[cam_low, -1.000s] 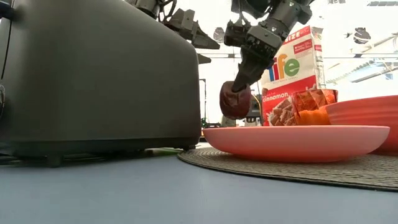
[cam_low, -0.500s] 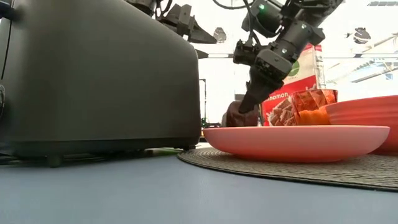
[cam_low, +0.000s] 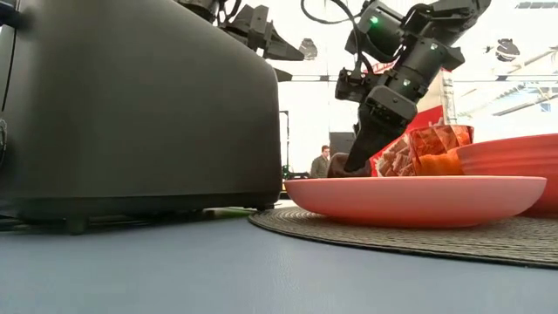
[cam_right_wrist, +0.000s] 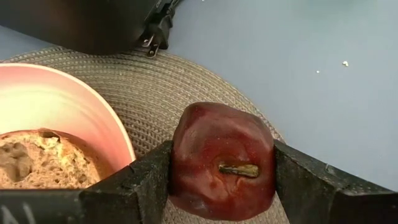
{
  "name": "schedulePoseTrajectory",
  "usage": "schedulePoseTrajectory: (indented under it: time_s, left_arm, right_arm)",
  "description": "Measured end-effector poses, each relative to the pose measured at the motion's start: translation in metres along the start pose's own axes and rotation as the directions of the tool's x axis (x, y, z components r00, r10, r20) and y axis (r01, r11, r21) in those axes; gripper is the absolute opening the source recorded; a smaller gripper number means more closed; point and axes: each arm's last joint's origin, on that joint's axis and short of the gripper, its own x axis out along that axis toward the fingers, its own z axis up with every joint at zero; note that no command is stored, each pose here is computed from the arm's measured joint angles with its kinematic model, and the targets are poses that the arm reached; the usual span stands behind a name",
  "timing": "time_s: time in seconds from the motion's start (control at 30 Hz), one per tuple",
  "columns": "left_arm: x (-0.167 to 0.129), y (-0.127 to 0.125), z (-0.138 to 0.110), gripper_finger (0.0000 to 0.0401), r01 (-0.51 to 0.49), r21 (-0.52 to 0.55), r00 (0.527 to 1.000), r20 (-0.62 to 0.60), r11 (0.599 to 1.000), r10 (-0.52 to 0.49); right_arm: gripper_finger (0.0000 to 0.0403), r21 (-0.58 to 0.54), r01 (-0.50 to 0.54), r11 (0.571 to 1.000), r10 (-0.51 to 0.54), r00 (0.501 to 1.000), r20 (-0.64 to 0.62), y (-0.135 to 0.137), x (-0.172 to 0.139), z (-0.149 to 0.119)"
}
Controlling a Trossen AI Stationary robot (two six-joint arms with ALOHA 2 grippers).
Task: Arrange a breakfast setting
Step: Put the apple on the placemat to the top of the pink plate
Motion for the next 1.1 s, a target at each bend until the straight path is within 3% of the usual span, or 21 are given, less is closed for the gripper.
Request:
schedulePoseTrajectory:
  time_s: [0.83, 1.1]
  left_arm:
    - [0.0, 0.0, -0.0002, 0.0328, 0.0, -0.002, 1.0, -0.002, 1.0, 0.0]
    - [0.0, 0.0, -0.0002, 0.0328, 0.0, -0.002, 1.0, -0.002, 1.0, 0.0]
  right_arm:
    - [0.0242, 0.005, -0.004, 1.0, 0.004, 1.0, 0.015, 0.0002, 0.0009, 0.0009]
    - [0.0278, 0.004, -0.008, 1.0, 0.008, 1.0, 0.025, 0.0004, 0.0012, 0.0017]
